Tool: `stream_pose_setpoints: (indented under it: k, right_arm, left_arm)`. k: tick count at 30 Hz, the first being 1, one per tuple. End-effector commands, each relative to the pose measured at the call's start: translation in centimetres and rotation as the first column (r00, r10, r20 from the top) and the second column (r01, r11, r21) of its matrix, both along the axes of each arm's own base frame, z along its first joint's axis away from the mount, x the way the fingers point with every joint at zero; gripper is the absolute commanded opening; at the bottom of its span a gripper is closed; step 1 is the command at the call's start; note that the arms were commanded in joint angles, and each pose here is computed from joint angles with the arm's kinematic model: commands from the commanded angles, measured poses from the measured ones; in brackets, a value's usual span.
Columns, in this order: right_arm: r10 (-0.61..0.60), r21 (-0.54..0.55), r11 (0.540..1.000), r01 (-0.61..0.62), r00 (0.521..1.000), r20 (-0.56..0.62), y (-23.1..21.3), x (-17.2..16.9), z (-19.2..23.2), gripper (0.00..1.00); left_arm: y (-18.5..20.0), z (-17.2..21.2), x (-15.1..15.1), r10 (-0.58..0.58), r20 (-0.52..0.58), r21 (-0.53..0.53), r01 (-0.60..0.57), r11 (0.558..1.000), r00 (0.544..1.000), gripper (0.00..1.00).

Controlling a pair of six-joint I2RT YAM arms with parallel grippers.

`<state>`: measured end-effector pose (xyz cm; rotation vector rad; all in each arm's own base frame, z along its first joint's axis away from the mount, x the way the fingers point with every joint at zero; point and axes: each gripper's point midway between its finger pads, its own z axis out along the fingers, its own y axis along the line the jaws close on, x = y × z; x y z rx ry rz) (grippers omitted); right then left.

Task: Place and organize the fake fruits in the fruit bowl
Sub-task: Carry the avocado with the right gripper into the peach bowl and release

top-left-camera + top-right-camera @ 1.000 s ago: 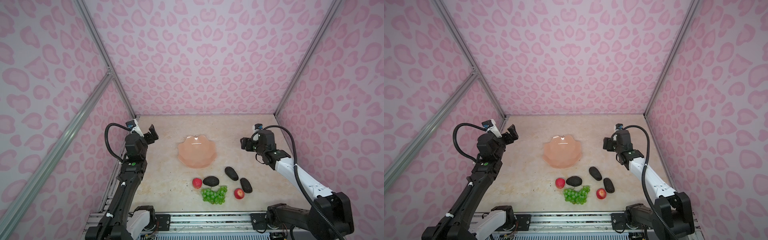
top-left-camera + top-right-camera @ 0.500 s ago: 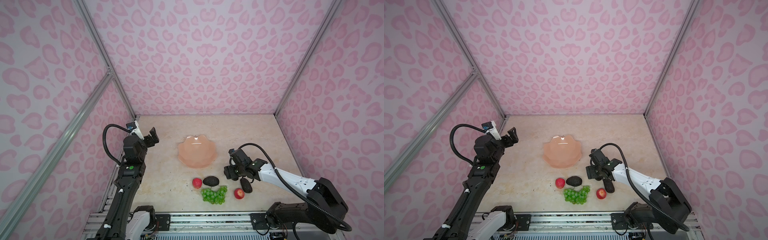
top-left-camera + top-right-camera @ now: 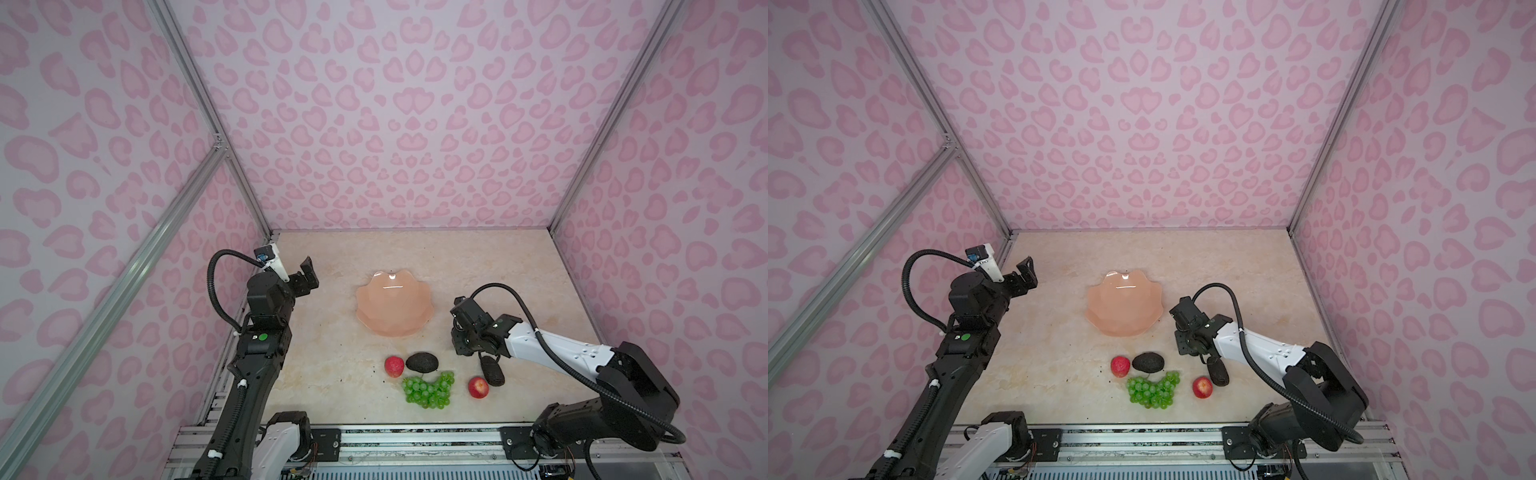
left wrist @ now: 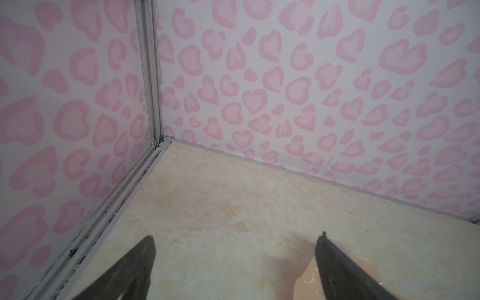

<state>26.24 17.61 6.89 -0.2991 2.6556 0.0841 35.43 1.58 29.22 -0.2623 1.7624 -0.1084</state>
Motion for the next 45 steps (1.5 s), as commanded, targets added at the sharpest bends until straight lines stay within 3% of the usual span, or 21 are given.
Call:
stream_pose_setpoints:
  k: [1,7,17,28,34,40,45]
  right_arm:
    - [0.037,-0.062,0.998,-0.031,0.995,0.092,0.1,1.0,4.0,0.35]
    - [0.112,0.041,0.992,-0.122,0.975,0.190,6.5,4.8,9.5,0.35]
    - [0.181,0.081,0.978,-0.194,0.972,0.150,15.8,10.8,6.4,0.34]
    - [0.183,0.024,0.983,-0.184,0.981,0.061,18.2,13.2,-0.5,0.37]
    - [0.165,0.028,0.986,-0.166,0.986,0.029,18.1,13.5,-1.9,0.58]
    - [0.146,0.082,0.985,-0.150,0.988,0.045,17.5,14.1,0.0,0.66]
    - [0.102,0.214,0.968,-0.133,0.984,0.148,16.4,14.5,6.4,0.71]
  left_arm:
    - [0.1,-0.2,0.0,0.009,-0.006,-0.009,-0.009,1.000,1.000,0.97]
    - [0.1,-0.3,-0.7,0.013,-0.021,-0.035,-0.014,0.999,1.000,0.97]
    - [0.1,-2.8,-4.9,0.037,-0.153,-0.110,-0.054,0.992,0.987,0.97]
    - [-2.0,-5.1,-8.9,-0.065,-0.304,-0.215,-0.002,0.977,0.950,1.00]
    - [-2.9,-6.2,-9.9,-0.125,-0.388,-0.214,0.043,0.976,0.913,0.96]
    - [-4.5,-7.0,-10.4,-0.207,-0.442,-0.284,0.083,0.955,0.873,0.94]
    - [-6.6,-8.4,-10.8,-0.284,-0.472,-0.357,0.114,0.927,0.835,0.92]
